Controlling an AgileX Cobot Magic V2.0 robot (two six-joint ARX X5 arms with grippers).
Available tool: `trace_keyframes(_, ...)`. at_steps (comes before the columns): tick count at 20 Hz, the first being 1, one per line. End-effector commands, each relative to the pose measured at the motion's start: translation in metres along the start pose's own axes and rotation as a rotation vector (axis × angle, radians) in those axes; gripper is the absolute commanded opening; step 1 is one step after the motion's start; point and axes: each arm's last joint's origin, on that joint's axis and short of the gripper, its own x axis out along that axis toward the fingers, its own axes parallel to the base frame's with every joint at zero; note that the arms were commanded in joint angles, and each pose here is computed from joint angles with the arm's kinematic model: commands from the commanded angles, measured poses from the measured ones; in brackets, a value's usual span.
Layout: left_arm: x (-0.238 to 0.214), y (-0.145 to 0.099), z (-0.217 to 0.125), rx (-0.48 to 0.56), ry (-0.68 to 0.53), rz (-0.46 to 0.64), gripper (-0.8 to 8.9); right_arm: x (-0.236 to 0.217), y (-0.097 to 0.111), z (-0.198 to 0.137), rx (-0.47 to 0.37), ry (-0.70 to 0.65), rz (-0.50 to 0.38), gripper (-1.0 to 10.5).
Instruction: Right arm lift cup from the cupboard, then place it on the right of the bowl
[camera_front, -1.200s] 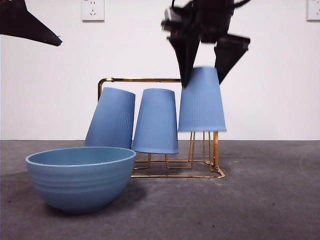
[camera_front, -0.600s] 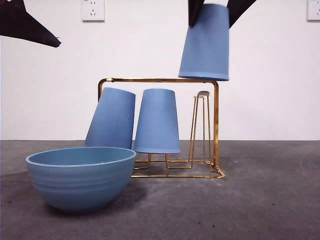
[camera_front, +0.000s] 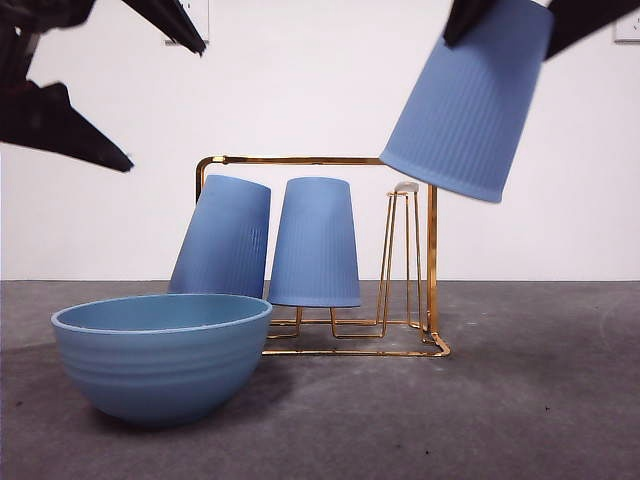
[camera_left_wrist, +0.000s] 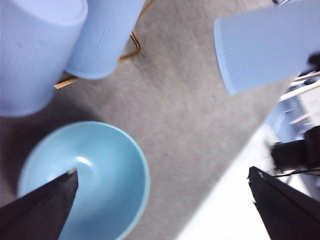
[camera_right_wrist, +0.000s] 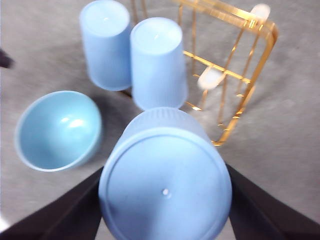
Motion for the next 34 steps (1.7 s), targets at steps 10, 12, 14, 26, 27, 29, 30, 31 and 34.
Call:
trace_keyframes(10,0.040,0.013,0.004,-0.245,0.167,-0.312,5.57,0.049,-0.008,-0.088,0.379,-0.244,0.494,1.9)
trace_keyframes(12,0.047,0.013,0.006,-0.261,0.181,-0.364,5.56,0.055,-0.010,-0.095,0.423,-0.279,0.528,1.9)
trace_keyframes(14,0.053,0.013,0.008,-0.270,0.192,-0.400,5.57,0.062,-0.010,-0.098,0.440,-0.278,0.542,1.9)
trace_keyframes(26,0.067,0.009,0.018,-0.290,0.171,-0.445,2.66,0.101,-0.001,-0.094,0.486,-0.274,0.643,1.9)
trace_keyframes(27,0.067,0.009,0.018,-0.289,0.171,-0.445,1.54,0.102,-0.001,-0.094,0.487,-0.270,0.641,1.9)
trace_keyframes(29,0.067,0.009,0.018,-0.290,0.170,-0.441,0.08,0.102,-0.001,-0.094,0.486,-0.271,0.642,1.9)
trace_keyframes(30,0.067,0.009,0.018,-0.290,0.170,-0.441,0.05,0.102,-0.001,-0.094,0.486,-0.271,0.641,1.9)
trace_keyframes(31,0.067,0.009,0.018,-0.290,0.170,-0.441,0.05,0.102,-0.001,-0.094,0.486,-0.271,0.640,1.9)
trace_keyframes(34,0.068,0.008,0.018,-0.291,0.174,-0.443,0.05,0.102,-0.001,-0.095,0.485,-0.264,0.637,3.9)
